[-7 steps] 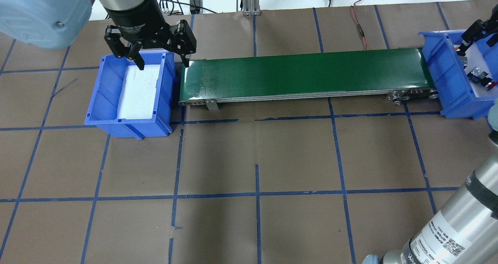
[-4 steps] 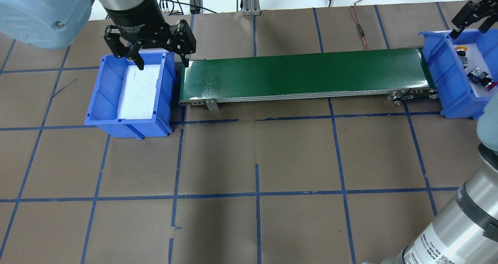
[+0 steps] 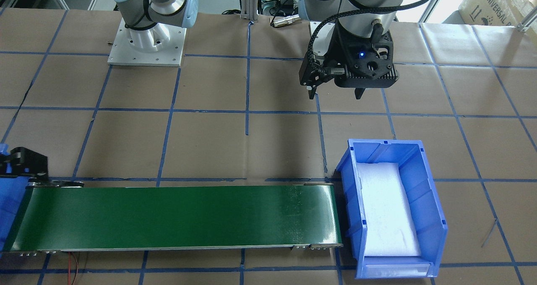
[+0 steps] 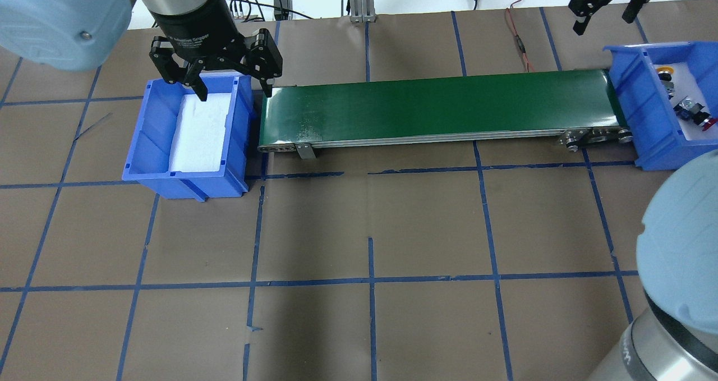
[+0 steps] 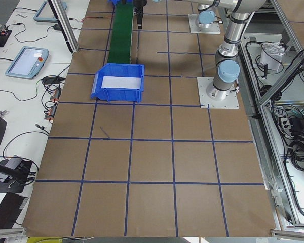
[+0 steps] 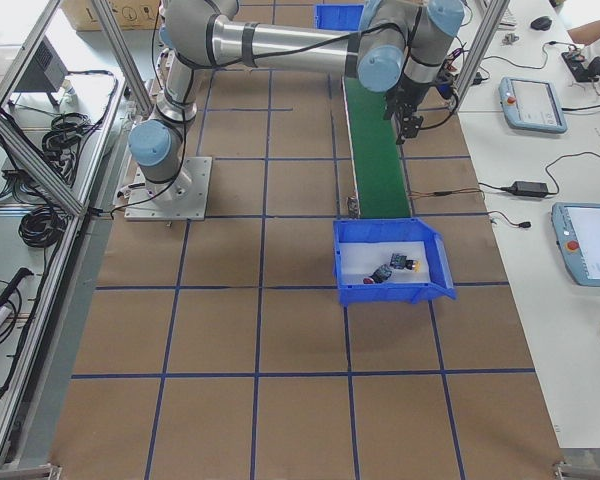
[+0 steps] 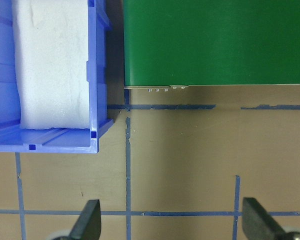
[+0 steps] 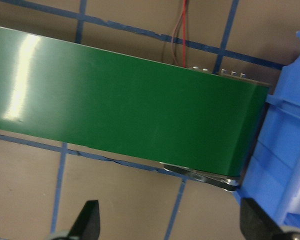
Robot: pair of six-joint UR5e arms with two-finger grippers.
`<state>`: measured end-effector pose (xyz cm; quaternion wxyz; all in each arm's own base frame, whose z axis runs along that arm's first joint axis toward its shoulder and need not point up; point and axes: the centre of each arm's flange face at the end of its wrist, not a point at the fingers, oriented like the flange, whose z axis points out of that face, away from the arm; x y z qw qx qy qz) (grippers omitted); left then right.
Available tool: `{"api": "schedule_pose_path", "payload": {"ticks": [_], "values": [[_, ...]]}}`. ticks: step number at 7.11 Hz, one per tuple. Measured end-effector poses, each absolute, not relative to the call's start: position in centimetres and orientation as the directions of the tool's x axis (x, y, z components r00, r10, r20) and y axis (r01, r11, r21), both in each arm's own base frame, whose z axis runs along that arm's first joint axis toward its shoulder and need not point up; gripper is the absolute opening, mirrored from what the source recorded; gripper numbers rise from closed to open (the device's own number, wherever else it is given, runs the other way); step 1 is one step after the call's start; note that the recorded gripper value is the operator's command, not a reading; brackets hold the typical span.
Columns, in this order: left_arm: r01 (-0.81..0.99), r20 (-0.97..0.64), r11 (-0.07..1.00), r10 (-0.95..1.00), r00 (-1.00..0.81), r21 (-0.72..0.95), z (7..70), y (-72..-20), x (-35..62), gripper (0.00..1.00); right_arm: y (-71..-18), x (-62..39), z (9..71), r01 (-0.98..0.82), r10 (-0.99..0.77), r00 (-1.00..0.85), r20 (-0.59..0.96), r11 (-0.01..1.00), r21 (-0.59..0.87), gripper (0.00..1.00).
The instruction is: Transport two buttons from left to right
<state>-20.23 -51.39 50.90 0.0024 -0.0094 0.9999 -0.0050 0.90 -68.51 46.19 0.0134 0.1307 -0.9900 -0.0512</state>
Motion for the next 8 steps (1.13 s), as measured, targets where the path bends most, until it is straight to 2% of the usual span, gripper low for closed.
{"api": "schedule_pose_path", "payload": {"ticks": [2,5,8], "values": [[-0.019,-0.005,1.0,-0.019,-1.0,-0.01,50.9,-51.3,-20.2,1.0,-65.0,9.1,47.9,-0.279,-0.28,-0.96,-0.001,0.955,0.097,0.97],[-0.019,-0.006,1.0,-0.019,-1.0,-0.009,51.1,-51.2,-20.2,1.0,-54.8,12.8,47.1,-0.203,-0.201,-0.979,-0.03,0.971,0.122,0.98],[-0.025,-0.007,1.0,-0.025,-1.0,-0.007,51.1,-51.1,-19.8,1.0,-52.0,12.6,47.1,-0.188,-0.186,-0.982,-0.027,0.975,0.117,0.97]]}}
